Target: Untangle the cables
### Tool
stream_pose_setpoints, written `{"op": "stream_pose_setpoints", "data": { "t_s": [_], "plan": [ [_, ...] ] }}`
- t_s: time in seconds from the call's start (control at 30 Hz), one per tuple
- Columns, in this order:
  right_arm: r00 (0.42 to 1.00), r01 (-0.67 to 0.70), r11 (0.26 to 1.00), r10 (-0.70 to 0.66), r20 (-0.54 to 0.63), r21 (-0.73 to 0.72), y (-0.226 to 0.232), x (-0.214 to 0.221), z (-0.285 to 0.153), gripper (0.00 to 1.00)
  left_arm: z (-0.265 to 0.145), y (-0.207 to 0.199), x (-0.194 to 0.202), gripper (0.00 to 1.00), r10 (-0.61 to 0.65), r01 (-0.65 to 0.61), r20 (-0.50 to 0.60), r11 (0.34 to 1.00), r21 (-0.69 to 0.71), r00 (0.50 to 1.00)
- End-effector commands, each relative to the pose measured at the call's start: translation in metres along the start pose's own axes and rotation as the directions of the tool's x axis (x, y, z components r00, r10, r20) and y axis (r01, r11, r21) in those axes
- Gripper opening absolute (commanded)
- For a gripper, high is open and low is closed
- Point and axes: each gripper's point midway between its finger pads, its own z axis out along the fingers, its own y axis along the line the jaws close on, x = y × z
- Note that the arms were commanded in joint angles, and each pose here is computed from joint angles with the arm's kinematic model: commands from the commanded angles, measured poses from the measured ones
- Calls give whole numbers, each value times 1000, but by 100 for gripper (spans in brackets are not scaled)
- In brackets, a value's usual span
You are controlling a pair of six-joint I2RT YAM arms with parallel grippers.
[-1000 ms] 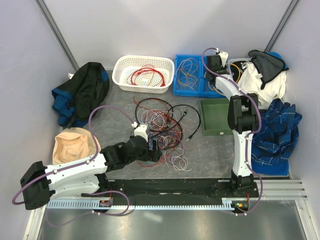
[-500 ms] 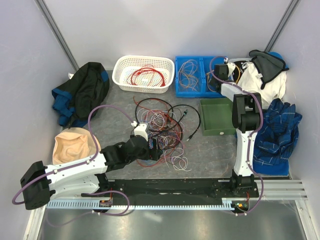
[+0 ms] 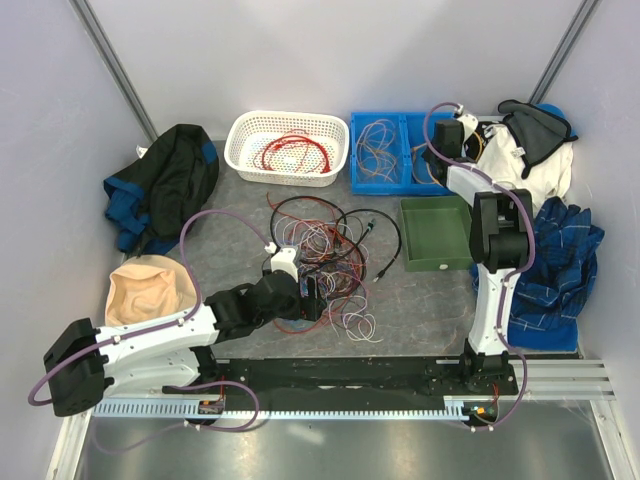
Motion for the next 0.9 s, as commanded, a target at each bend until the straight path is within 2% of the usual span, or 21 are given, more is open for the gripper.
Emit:
{"op": "stream_pose_setpoints", "data": {
  "t_s": [0.0, 0.03, 0.07, 0.13, 0.2, 0.23, 0.3, 0.5, 0.87],
  "plan": [
    [994, -20, 998, 27, 103, -66, 23, -57, -21, 25, -2, -17, -19, 93, -51, 48, 55, 998, 49, 997],
    [995, -20, 998, 26, 101, -63, 22, -56, -21, 14, -2, -16, -19, 93, -52, 49, 54, 998, 49, 997],
    [994, -17, 998, 23, 102, -63, 22, -57, -21, 9, -2, -16, -18, 93, -53, 51, 54, 998, 49, 997],
    [994, -17, 997, 25, 102, -76, 25, -59, -24, 6, -4, -16, -19, 93, -56, 52, 60, 997, 54, 997],
    [995, -12, 996, 20, 100, -84, 27, -59, -25, 21, -4, -16, -20, 93, -58, 55, 63, 997, 55, 996],
    [996, -12, 997, 19, 92, -78, 25, -57, -24, 34, -4, -16, -20, 93, -60, 56, 63, 997, 55, 996],
    [996, -7, 997, 14, 87, -73, 24, -54, -23, 41, -4, -17, -19, 93, -60, 56, 59, 997, 57, 996],
    [996, -22, 996, 29, 80, -85, 24, -47, -15, 44, -2, -15, -16, 93, -56, 53, 51, 998, 46, 997],
    [999, -19, 997, 21, 34, -78, 19, -16, 12, 41, 4, -13, -17, 93, -42, 42, 45, 999, 17, 998]
  ]
}}
